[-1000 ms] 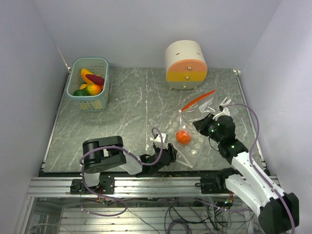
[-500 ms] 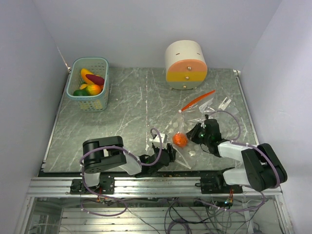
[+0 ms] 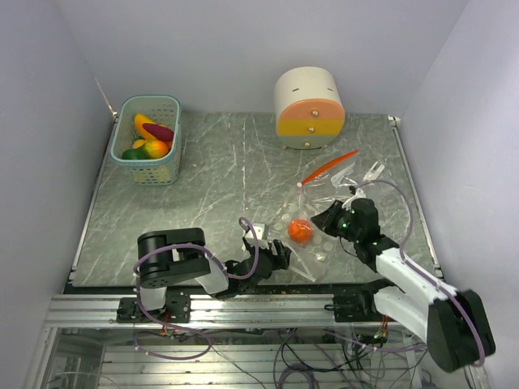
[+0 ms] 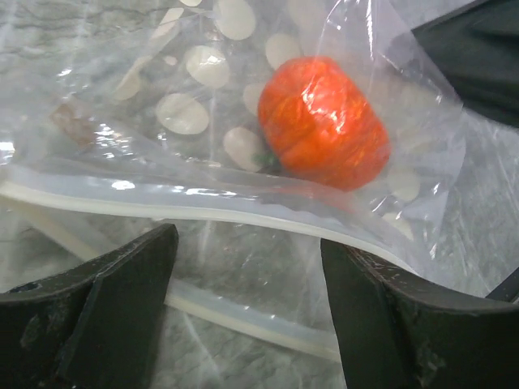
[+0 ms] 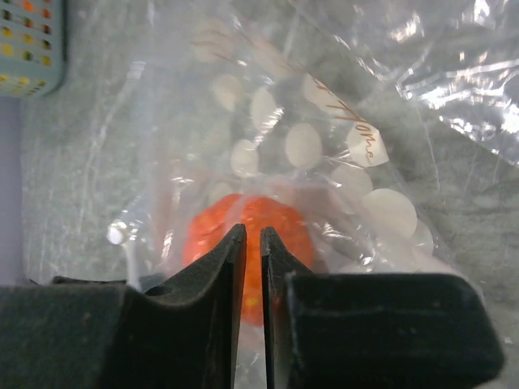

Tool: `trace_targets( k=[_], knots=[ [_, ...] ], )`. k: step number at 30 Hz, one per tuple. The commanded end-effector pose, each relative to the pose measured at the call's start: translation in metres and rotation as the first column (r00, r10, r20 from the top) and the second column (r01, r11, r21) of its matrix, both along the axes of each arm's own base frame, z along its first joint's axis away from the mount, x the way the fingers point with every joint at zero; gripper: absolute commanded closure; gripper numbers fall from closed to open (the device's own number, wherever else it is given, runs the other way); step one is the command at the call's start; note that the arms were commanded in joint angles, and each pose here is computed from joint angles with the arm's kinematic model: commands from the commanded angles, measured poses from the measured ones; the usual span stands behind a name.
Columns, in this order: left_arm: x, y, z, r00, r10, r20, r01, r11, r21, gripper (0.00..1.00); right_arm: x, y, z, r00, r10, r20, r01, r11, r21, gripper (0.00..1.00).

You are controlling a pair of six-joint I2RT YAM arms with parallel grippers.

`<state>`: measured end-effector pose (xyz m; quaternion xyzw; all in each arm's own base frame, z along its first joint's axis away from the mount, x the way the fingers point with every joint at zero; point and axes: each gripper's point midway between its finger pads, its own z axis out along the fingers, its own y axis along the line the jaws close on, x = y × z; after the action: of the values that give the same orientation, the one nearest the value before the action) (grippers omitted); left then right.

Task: Open the zip-top bag and remove the fake food
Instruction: Pick up the fake vegetable from the zipper food storage bag.

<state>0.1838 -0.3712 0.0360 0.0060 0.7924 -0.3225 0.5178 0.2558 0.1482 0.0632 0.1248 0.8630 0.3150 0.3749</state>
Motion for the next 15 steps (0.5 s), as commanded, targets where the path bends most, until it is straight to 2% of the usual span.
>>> trace_targets(
  k=[1, 5, 7, 12, 15],
  knots=[
    [0.001, 0.02, -0.015, 1.0, 0.013, 0.022, -0.014, 0.999, 0.051, 0.2, -0.005, -0.012, 0.032, 0.998, -0.012, 0.06, 0.015, 0.998, -0.056, 0.83],
    [0.001, 0.019, -0.02, 1.0, 0.01, 0.017, -0.011, 0.997, 0.075, 0.27, -0.016, -0.002, 0.049, 0.991, 0.083, 0.103, -0.078, 0.996, -0.054, 0.55],
    [0.002, 0.02, -0.023, 1.0, 0.011, 0.018, -0.013, 0.996, 0.087, 0.33, -0.025, 0.008, 0.05, 0.985, 0.146, 0.094, -0.139, 0.987, -0.075, 0.45],
    [0.005, 0.024, -0.028, 1.0, 0.024, 0.007, -0.024, 0.995, 0.094, 0.62, -0.052, 0.037, 0.041, 0.967, 0.248, 0.059, -0.231, 0.951, -0.207, 0.35],
    [0.006, 0.026, -0.031, 1.0, 0.027, -0.004, -0.026, 0.995, 0.096, 0.68, -0.07, 0.052, 0.03, 0.951, 0.309, 0.021, -0.296, 0.926, -0.236, 0.32]
  ],
)
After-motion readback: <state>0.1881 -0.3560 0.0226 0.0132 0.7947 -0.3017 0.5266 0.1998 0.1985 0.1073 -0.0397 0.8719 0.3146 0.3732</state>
